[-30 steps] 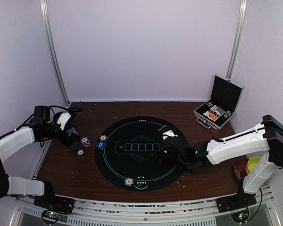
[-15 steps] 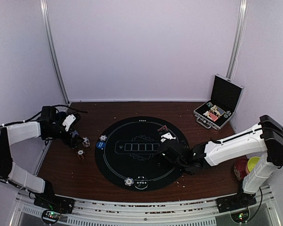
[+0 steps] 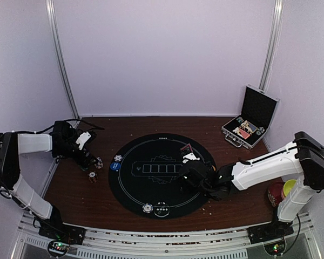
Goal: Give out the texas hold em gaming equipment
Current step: Pick up the pile of poker chips from the pile of poker chips.
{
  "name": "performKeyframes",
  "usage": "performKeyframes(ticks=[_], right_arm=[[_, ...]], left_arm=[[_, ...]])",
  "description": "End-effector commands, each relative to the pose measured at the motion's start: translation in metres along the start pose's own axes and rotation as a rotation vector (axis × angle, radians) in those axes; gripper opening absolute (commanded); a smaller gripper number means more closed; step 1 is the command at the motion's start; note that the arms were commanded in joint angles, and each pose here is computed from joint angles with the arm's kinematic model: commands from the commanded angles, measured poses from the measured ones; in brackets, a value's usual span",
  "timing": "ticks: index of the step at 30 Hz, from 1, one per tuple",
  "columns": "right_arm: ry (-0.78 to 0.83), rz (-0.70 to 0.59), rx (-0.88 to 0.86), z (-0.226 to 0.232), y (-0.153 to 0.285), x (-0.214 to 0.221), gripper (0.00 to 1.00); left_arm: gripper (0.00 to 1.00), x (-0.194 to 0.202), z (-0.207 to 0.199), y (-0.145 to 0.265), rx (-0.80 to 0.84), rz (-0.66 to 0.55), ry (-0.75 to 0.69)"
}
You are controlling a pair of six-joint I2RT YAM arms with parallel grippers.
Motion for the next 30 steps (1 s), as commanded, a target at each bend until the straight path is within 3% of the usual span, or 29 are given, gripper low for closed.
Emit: performKeyframes(ticks=[1, 30], right_arm=[[0.012, -0.010, 0.013, 0.002, 0.000, -0.006, 1.00], [0.019, -0.013, 0.012, 0.004, 0.002, -0.007, 1.00]], left_arm=[[0.90, -0.006, -0.003, -0.006, -0.008, -0.001, -0.051], [0.74, 0.007, -0.002, -0.026, -0.030, 0.053, -0.050]])
Point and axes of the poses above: each gripper's point midway between its finger pads, its own y axis back along the fingers, its own z axis along the line the jaws close on, x = y × z, the point moved 1 cm from there along y, back along the fingers, and after that the axes turned 8 degrees about y, right-handed, at the moved point
